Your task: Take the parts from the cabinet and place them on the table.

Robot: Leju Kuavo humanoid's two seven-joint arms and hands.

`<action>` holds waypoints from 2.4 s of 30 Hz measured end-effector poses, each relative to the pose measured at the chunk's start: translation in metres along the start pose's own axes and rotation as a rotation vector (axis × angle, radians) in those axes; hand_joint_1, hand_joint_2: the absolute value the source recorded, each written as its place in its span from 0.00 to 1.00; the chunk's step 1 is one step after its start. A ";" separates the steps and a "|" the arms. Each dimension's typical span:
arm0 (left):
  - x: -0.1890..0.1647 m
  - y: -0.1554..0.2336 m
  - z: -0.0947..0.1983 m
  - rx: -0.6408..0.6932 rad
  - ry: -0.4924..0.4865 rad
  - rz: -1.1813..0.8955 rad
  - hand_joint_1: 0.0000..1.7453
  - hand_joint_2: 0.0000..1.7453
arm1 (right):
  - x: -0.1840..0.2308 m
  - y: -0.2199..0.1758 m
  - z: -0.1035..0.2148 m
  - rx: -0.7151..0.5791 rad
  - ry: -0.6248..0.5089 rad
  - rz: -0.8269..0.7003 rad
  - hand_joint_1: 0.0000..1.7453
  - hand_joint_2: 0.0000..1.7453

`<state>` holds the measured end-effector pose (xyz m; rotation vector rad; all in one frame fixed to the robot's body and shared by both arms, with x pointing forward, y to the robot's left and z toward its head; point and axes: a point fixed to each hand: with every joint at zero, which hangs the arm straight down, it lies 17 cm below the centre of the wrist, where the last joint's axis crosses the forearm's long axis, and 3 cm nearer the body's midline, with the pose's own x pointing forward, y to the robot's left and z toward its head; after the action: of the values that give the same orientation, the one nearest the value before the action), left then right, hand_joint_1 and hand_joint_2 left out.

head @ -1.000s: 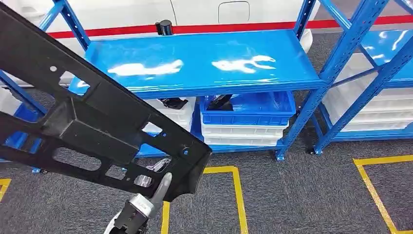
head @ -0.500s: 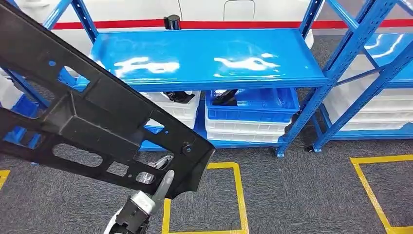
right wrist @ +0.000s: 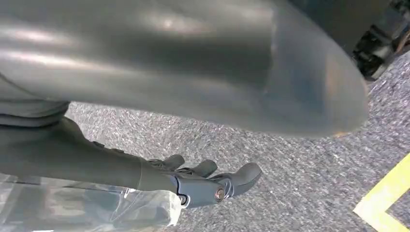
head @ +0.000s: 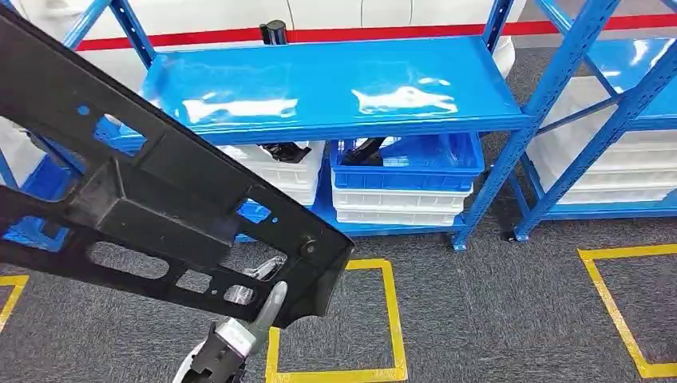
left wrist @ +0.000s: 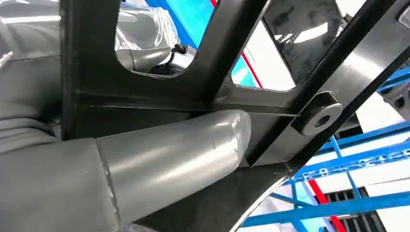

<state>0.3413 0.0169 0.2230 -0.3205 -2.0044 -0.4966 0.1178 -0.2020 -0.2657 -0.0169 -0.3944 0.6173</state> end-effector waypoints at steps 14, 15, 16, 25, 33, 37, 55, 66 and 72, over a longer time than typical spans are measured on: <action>-0.010 -0.004 0.006 -0.018 0.054 -0.030 1.00 0.00 | 0.008 0.011 0.001 0.026 -0.020 -0.015 0.00 0.00; -0.011 -0.004 0.007 -0.019 0.059 -0.032 1.00 0.00 | 0.008 0.013 0.001 0.028 -0.020 -0.017 0.00 0.00; -0.011 -0.004 0.007 -0.020 0.062 -0.032 1.00 0.00 | 0.009 0.013 0.001 0.029 -0.021 -0.018 0.00 0.00; -0.005 -0.004 0.009 -0.032 0.049 -0.036 1.00 0.00 | 0.017 0.021 0.002 0.049 -0.034 -0.034 0.00 0.00; -0.005 -0.002 0.009 -0.042 0.049 -0.044 1.00 0.00 | 0.018 0.022 0.002 0.050 -0.034 -0.043 0.00 0.00; 0.001 -0.001 0.005 -0.047 0.033 -0.046 1.00 0.00 | 0.019 0.022 0.002 0.050 -0.032 -0.056 0.00 0.00; 0.013 0.003 -0.011 -0.068 -0.008 -0.054 1.00 0.00 | 0.015 0.025 0.003 0.052 -0.031 -0.112 0.00 0.00; 0.012 0.017 -0.013 -0.041 -0.005 -0.081 1.00 0.00 | 0.022 0.019 0.001 0.040 -0.040 -0.104 0.00 0.00; 0.015 0.033 -0.009 0.006 0.001 -0.118 1.00 0.00 | 0.021 0.017 0.001 0.036 -0.036 -0.083 0.00 0.00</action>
<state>0.3551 0.0422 0.2467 -0.1988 -2.0318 -0.5645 0.1236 -0.1769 -0.2601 0.0445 -0.4166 0.5430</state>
